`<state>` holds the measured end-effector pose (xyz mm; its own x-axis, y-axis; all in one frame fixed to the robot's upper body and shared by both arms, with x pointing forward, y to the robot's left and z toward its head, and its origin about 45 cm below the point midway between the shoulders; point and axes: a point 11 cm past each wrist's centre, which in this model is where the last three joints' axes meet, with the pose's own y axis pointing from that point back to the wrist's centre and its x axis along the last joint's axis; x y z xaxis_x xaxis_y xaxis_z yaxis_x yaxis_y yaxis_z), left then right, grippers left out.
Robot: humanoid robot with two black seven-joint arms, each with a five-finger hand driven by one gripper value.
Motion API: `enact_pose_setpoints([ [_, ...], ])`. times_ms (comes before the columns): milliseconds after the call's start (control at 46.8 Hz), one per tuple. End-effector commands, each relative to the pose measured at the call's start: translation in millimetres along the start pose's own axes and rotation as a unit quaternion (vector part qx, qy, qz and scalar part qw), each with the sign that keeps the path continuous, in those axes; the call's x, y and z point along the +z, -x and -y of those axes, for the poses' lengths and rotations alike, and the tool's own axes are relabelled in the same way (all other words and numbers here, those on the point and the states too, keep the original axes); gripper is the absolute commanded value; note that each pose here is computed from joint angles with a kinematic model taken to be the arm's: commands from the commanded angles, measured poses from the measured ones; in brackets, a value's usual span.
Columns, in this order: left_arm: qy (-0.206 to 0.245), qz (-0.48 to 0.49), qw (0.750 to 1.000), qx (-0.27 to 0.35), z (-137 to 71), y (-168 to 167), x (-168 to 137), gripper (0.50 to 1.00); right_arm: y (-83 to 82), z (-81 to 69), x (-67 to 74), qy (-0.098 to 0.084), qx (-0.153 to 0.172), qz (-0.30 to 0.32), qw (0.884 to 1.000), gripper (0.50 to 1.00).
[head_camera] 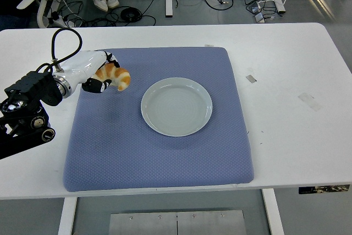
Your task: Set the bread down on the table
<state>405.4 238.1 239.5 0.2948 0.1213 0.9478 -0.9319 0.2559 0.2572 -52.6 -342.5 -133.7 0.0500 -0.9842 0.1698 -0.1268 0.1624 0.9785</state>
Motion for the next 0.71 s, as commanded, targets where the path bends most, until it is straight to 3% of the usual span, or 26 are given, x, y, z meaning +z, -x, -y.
enact_pose_setpoints([
  [0,-0.004,0.006,1.0,-0.004,-1.5,7.1,-4.6,0.5,0.0,0.0,0.0,0.0,0.0,0.0,1.0,1.0],
  [256,-0.012,0.02,1.0,0.0,-5.0,11.0,-15.5,0.5,0.0,0.0,0.0,0.0,0.0,0.0,1.0,1.0],
  [321,-0.01,0.02,1.0,0.0,-5.1,11.1,-14.9,0.519,0.0,0.0,0.0,0.0,0.0,0.0,1.0,1.0],
  [363,-0.011,0.018,1.0,0.002,-4.8,9.8,-14.7,0.573,0.0,0.0,0.0,0.0,0.0,0.0,1.0,1.0],
  [449,-0.01,0.012,1.0,0.004,-3.3,7.3,-12.2,0.85,0.0,0.0,0.0,0.0,0.0,0.0,1.0,1.0],
  [513,-0.01,0.01,1.0,0.006,-2.9,5.8,-11.9,0.96,0.0,0.0,0.0,0.0,0.0,0.0,1.0,1.0],
  [684,0.0,0.007,1.0,0.007,-2.8,4.2,-7.8,0.978,0.0,0.0,0.0,0.0,0.0,0.0,1.0,1.0],
])
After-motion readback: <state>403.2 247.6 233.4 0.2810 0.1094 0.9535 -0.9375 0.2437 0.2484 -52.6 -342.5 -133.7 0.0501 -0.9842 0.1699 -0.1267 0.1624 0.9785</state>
